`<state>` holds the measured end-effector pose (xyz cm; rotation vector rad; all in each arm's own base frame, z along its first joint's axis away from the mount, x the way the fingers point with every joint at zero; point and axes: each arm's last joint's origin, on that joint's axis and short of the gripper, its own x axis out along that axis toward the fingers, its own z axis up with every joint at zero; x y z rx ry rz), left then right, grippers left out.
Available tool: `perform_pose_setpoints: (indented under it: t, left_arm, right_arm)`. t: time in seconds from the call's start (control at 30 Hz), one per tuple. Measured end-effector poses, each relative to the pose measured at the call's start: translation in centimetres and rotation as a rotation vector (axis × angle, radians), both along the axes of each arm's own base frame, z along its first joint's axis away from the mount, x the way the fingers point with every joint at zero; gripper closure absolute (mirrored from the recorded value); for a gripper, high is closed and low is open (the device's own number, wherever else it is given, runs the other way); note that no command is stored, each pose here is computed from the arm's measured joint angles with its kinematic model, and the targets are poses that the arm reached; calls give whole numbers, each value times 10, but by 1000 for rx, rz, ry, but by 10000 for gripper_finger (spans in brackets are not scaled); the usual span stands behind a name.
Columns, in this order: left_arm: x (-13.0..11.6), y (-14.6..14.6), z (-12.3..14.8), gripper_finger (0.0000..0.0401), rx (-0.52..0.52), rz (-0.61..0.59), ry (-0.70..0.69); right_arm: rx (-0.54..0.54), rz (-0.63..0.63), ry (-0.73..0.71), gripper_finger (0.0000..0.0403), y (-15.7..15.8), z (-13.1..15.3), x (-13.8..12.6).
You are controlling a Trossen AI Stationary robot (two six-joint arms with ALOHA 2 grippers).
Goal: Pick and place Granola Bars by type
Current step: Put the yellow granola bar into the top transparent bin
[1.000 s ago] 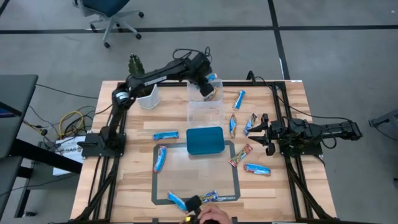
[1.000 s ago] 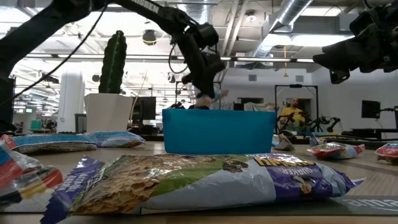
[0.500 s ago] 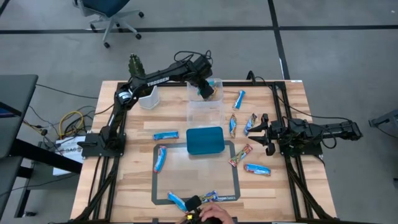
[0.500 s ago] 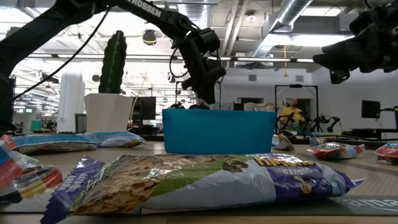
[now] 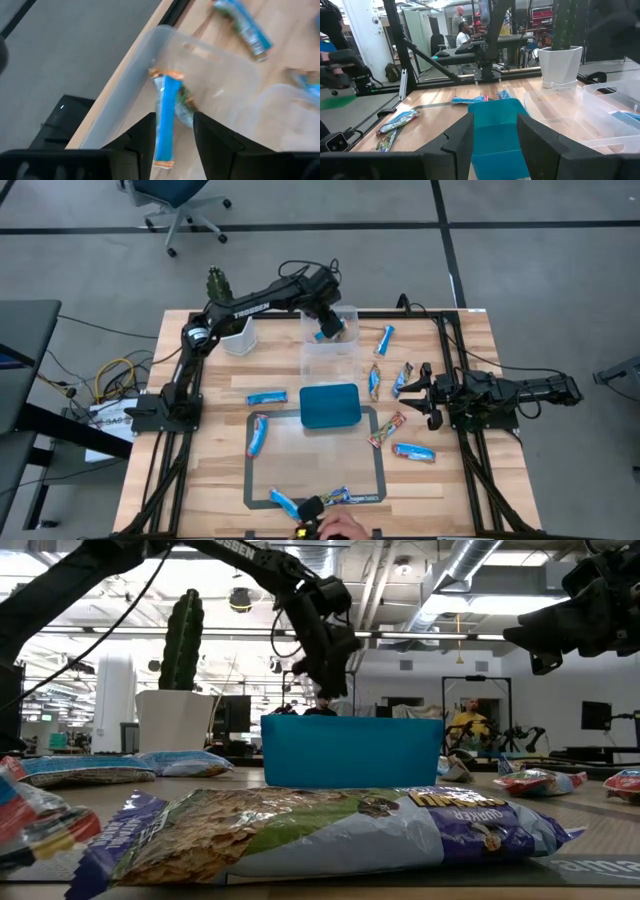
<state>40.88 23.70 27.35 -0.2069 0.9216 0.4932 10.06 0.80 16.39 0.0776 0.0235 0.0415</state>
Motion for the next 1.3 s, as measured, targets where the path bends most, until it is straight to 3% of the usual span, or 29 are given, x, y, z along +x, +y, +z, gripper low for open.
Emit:
perform_pose_setpoints:
  t: [0.17,0.47,0.8,1.0,1.3]
  left_arm:
    - [-6,-7,14,275,-55,-69,-37]
    - [-14,-24,16,275,-98,-131,69]
    - [-14,-52,32,275,-89,-182,-3]
    - [-50,-74,15,275,-80,-123,-117]
    - [-144,-124,-22,275,-101,-59,-251]
  right_arm:
    - [0,0,0,259,0,0,0]
    - [0,0,0,259,0,0,0]
    - [0,0,0,259,0,0,0]
    - [0,0,0,259,0,0,0]
    - [0,0,0,259,0,0,0]
